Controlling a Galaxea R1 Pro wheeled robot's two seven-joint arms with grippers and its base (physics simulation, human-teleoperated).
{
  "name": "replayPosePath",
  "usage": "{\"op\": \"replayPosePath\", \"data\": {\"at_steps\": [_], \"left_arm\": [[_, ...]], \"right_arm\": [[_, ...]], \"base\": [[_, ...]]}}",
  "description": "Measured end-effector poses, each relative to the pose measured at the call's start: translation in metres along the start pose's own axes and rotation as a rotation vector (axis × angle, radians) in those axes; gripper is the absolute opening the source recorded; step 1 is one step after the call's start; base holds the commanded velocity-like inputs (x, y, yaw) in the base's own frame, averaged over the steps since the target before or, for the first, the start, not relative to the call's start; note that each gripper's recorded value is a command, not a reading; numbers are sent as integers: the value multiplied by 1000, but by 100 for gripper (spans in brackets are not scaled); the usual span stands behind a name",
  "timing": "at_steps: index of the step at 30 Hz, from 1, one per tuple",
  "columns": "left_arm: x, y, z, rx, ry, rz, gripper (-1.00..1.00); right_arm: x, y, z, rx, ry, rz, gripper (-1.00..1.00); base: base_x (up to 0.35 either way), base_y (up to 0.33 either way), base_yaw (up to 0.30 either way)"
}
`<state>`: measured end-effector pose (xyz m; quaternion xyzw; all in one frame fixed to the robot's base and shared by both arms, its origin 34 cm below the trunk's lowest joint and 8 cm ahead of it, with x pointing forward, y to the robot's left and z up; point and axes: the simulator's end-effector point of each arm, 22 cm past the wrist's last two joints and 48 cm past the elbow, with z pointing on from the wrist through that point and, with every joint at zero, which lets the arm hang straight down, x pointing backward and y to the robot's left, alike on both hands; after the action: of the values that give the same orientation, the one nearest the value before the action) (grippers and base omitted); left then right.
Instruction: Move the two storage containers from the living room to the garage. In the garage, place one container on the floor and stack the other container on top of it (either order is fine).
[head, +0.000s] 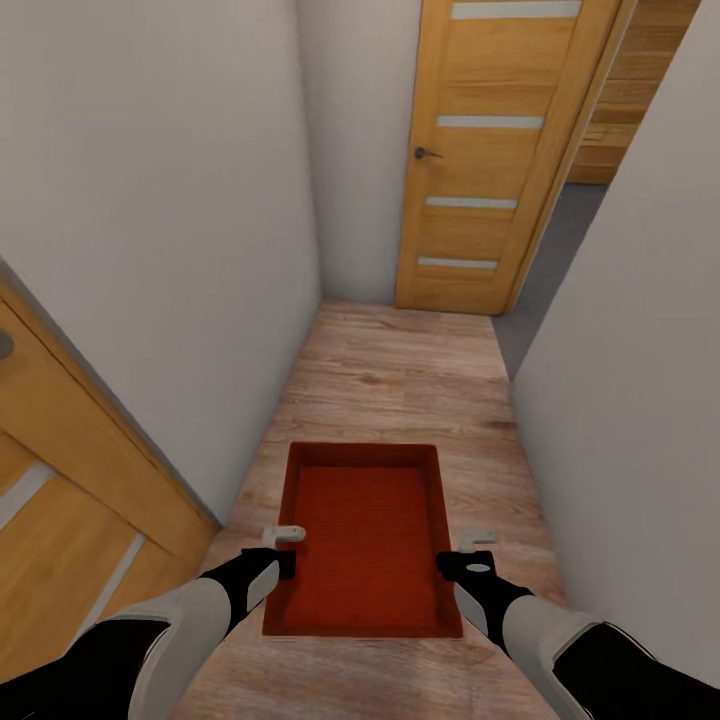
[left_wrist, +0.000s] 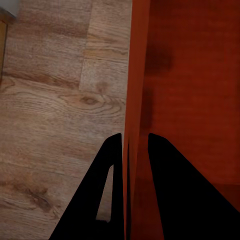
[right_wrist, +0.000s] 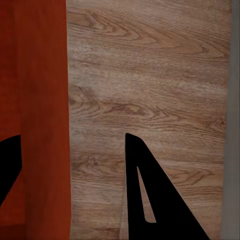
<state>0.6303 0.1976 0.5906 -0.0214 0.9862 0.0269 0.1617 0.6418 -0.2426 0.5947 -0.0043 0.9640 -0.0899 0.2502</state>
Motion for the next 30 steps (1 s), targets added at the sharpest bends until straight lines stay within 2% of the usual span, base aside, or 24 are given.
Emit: {"op": "replayPosePath", "data": {"at_steps": [18,30], "left_arm": [[0,0,0,0,0,0,-100],[0,0,0,1,0,1,-100]], "right_arm": [[0,0,0,0,0,0,-100],[0,2,0,-2,1,0,-100]], "base": [[322,0,-4],[322,0,-203]]}}
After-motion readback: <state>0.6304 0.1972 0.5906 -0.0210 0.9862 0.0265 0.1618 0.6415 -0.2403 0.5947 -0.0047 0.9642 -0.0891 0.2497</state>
